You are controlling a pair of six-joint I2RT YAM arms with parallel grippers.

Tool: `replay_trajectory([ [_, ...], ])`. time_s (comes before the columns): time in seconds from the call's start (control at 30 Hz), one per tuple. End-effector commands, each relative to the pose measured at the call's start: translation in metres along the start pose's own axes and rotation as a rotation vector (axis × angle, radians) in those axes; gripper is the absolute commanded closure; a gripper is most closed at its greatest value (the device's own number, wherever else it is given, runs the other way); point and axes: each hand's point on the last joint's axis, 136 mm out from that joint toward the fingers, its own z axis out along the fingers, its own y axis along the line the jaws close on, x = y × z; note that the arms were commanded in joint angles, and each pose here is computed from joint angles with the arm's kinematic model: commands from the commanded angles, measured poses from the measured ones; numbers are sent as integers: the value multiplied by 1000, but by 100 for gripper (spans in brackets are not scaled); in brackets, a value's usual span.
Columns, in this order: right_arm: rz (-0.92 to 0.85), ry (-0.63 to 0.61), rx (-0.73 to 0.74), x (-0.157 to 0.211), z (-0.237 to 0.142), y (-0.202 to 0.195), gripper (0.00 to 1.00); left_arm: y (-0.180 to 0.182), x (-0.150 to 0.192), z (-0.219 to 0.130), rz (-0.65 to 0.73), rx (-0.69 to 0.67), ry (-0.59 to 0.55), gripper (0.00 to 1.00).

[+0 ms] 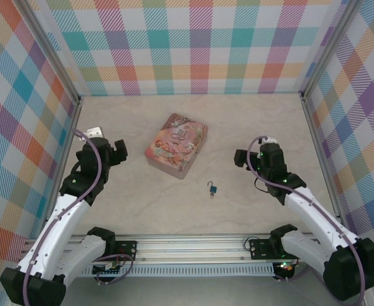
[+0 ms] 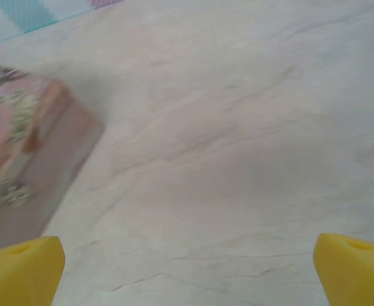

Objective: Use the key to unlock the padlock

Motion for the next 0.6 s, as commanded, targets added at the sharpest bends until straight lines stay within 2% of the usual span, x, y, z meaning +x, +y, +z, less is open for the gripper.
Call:
replay_trajectory([
  [0.0,-55,-114,111,-9,1,-35,0,20,11,20,26,-135,-7,0],
  [0.07,-63,-158,139,-7,6,-50,0,16,24,36,62,-123,20,0],
  [0.1,-46,-143,147,-6,5,-57,0,15,30,44,73,-117,35,0],
  [0.23,-110,-208,151,-14,13,-65,0,14,45,69,78,-140,64,0],
  [0.43,-75,-250,110,0,39,-79,0,5,54,88,83,-106,28,0],
  [0.5,-92,-247,73,-2,44,-74,0,3,57,91,101,-96,19,0],
  [0.57,-99,-298,43,-11,47,-70,0,3,62,96,123,-93,5,0],
])
